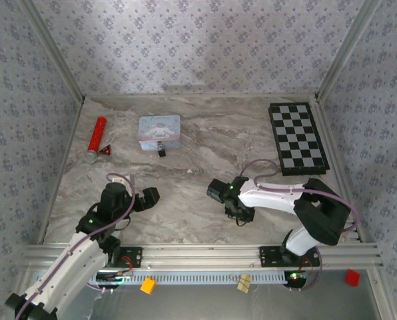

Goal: Unlock the padlock with the key

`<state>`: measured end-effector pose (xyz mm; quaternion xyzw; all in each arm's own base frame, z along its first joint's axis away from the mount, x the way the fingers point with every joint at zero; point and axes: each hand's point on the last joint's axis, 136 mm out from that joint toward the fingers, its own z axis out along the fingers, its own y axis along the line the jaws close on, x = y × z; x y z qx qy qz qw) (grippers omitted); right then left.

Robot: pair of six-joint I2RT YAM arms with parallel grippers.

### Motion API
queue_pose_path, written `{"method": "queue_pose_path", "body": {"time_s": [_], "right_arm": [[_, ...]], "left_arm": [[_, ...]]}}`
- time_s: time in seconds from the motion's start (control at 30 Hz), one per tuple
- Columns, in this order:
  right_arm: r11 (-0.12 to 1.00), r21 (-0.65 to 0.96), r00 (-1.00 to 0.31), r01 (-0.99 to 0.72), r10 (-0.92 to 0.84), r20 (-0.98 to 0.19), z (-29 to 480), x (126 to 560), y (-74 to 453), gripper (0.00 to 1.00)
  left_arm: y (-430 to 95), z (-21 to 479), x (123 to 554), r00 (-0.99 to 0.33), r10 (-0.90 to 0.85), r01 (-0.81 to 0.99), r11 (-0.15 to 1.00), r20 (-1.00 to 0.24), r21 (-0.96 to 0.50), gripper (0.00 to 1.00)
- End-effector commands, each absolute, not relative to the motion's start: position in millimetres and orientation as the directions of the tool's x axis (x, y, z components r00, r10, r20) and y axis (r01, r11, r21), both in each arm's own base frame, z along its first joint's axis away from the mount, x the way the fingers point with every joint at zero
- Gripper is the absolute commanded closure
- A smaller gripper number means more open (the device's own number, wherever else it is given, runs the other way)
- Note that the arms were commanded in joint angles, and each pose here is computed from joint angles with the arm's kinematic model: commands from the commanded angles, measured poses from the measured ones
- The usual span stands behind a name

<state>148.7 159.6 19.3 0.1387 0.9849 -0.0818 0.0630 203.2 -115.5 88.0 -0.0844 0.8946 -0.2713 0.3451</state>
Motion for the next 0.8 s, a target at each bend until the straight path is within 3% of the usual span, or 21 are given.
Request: {"method": "queue_pose_path", "body": {"time_s": [0.0, 0.77], "right_arm": [[0.942, -0.195, -0.959, 0.273, 0.249, -0.137, 21, 147, 152, 0.68], [0.935, -0.201, -0.949, 0.291, 0.256, -0.183, 31, 153, 137, 0.65]], "left_arm": [[-116, 92, 206, -0.734, -0.338, 0.046, 0.840, -0.589, -0.540, 0.00], [-115, 93, 209, -0.732, -0.324, 0.051, 0.851, -0.599, -0.522, 0.00]]}}
